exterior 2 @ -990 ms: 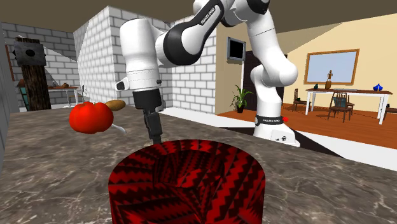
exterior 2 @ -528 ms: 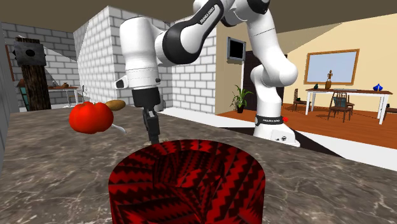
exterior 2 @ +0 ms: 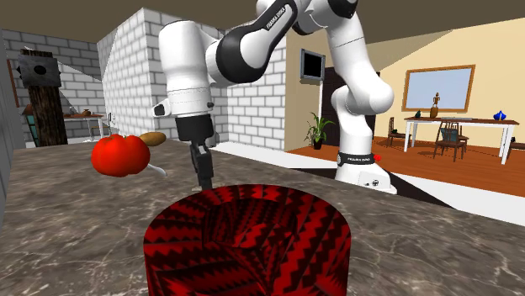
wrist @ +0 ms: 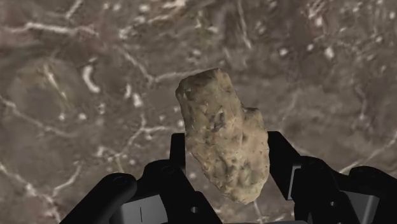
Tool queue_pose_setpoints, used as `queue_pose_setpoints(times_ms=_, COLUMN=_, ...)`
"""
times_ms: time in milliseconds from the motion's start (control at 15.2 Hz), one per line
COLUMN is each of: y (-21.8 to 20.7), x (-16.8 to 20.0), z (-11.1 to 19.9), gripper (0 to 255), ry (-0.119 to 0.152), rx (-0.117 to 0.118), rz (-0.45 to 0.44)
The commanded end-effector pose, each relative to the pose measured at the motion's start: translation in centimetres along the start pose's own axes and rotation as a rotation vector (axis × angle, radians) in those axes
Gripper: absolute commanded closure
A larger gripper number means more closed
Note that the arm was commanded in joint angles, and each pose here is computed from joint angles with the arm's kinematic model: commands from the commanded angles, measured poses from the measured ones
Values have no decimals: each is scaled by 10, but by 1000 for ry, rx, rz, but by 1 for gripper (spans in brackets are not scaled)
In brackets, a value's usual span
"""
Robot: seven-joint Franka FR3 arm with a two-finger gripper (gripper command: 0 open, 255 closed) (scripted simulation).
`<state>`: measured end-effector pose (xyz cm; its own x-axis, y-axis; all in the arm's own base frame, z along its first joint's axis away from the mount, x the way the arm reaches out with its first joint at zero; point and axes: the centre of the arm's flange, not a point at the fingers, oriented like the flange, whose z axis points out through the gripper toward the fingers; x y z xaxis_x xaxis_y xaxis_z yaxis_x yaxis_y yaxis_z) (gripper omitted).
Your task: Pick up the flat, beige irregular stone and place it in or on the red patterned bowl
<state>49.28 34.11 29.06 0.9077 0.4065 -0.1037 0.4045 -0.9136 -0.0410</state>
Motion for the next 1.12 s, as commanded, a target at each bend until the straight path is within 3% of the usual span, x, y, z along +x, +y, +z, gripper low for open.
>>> queue_pose_setpoints(times_ms=0, y=-1, x=-1, z=-9, gripper=255, ry=-3, rx=1, rz=-2)
queue_pose_setpoints(times_ms=1056, y=-5, x=-9, z=-93, gripper=255, ry=-3, rx=1, rz=-2)
